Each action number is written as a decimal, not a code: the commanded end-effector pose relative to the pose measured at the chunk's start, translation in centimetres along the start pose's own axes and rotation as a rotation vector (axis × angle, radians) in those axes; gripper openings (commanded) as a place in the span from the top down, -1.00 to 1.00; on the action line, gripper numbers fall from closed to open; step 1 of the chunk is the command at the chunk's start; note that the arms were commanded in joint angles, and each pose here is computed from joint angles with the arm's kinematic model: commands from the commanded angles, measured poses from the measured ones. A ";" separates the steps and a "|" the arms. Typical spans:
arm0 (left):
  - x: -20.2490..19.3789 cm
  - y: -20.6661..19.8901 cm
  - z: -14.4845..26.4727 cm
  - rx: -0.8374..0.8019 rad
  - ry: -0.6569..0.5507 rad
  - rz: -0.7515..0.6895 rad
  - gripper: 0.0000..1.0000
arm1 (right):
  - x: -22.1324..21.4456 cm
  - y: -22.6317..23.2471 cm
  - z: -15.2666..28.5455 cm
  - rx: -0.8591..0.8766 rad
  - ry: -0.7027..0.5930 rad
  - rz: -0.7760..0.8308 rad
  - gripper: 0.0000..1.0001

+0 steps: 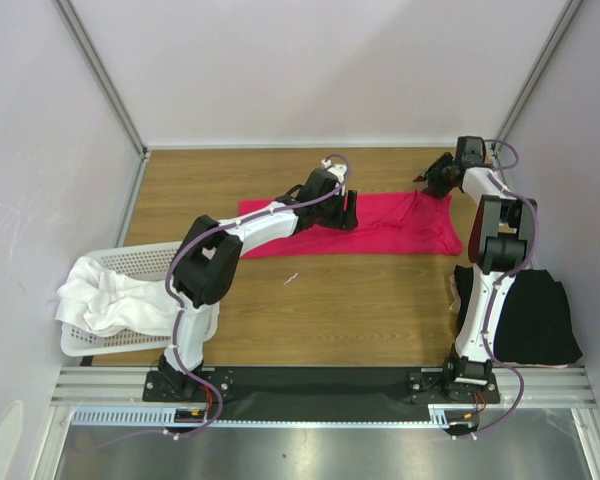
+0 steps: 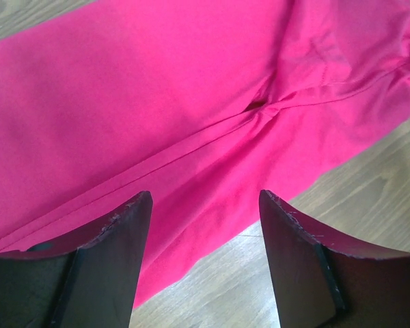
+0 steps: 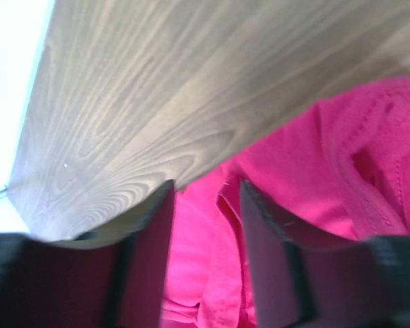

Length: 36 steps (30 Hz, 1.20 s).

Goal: Fold and stack the t-shirts
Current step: Fold the tshirt

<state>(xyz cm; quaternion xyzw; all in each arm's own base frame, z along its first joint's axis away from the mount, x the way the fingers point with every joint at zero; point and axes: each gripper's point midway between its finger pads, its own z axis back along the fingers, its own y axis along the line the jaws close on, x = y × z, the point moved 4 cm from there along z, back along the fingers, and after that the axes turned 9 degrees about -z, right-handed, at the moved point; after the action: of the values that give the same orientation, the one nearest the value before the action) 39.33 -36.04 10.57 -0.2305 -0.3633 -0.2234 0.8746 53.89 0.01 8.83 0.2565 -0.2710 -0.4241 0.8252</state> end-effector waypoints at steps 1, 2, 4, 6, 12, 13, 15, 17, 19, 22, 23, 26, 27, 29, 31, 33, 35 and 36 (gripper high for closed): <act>2.1 -0.8 -0.2 -0.060 -0.063 -0.044 -0.41 | 0.8 3.1 1.1 0.092 -0.002 0.048 -0.06; 2.2 -1.2 -0.4 -0.076 -0.061 -0.050 -0.41 | 1.1 3.9 1.7 0.108 -0.012 0.068 -0.12; 3.3 -1.8 -0.3 -0.090 -0.084 -0.072 -0.42 | 1.3 4.8 3.3 0.105 -0.036 0.119 -0.27; 4.4 -2.5 -0.5 -0.099 -0.107 -0.092 -0.43 | 1.5 5.2 5.1 0.094 -0.067 0.146 -0.39; 4.3 -2.4 -0.6 -0.057 -0.086 -0.091 -0.45 | -3.3 1.3 7.2 0.031 0.027 0.095 -0.91; 3.9 -2.0 -0.3 -0.032 -0.071 -0.095 -0.46 | -3.7 1.7 8.2 0.051 0.015 0.088 -0.99; 3.2 -1.6 0.0 -0.008 -0.048 -0.103 -0.49 | -5.3 0.8 8.3 0.032 0.019 0.082 -0.99; 2.9 -1.1 0.7 0.020 -0.046 -0.118 -0.51 | -6.8 -0.6 8.4 0.010 0.028 0.053 -0.99; 3.3 -0.8 1.4 0.034 -0.059 -0.128 -0.53 | -8.0 -1.0 7.9 0.019 0.051 0.039 -0.99; 2.9 -0.2 1.8 0.043 -0.050 -0.129 -0.54 | -8.9 -1.0 7.0 0.012 0.058 0.044 -1.00; 3.2 -0.1 2.2 0.047 -0.057 -0.126 -0.54 | -9.0 -1.1 6.6 0.006 0.060 0.044 -1.00; 2.6 0.6 2.6 0.058 -0.044 -0.120 -0.54 | -9.2 -0.8 6.0 0.007 0.059 0.041 -0.99; 2.2 0.8 2.8 0.062 -0.039 -0.119 -0.55 | -9.1 -0.9 5.7 0.004 0.050 0.040 -1.00; 2.2 1.4 3.1 0.070 -0.042 -0.108 -0.55 | -10.3 -0.4 5.2 0.005 0.065 0.058 -1.00; 1.7 1.8 3.5 0.076 -0.038 -0.100 -0.55 | -10.5 -0.3 4.8 0.005 0.068 0.052 -0.99; 1.4 2.5 3.9 0.086 -0.036 -0.087 -0.55 | -10.8 0.1 4.5 0.010 0.073 0.060 -0.99; 1.2 3.1 4.1 0.093 -0.035 -0.072 -0.55 | -11.0 0.2 4.1 0.006 0.080 0.053 -1.00; 0.9 3.4 4.3 0.096 -0.029 -0.066 -0.55 | -11.3 0.8 4.0 0.019 0.083 0.060 -1.00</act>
<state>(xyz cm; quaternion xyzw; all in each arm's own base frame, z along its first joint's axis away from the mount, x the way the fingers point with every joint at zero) 38.83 -32.17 10.08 -0.1756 -0.3552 -0.2440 0.8851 44.11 8.22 8.14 0.2575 -0.2190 -0.3910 0.8561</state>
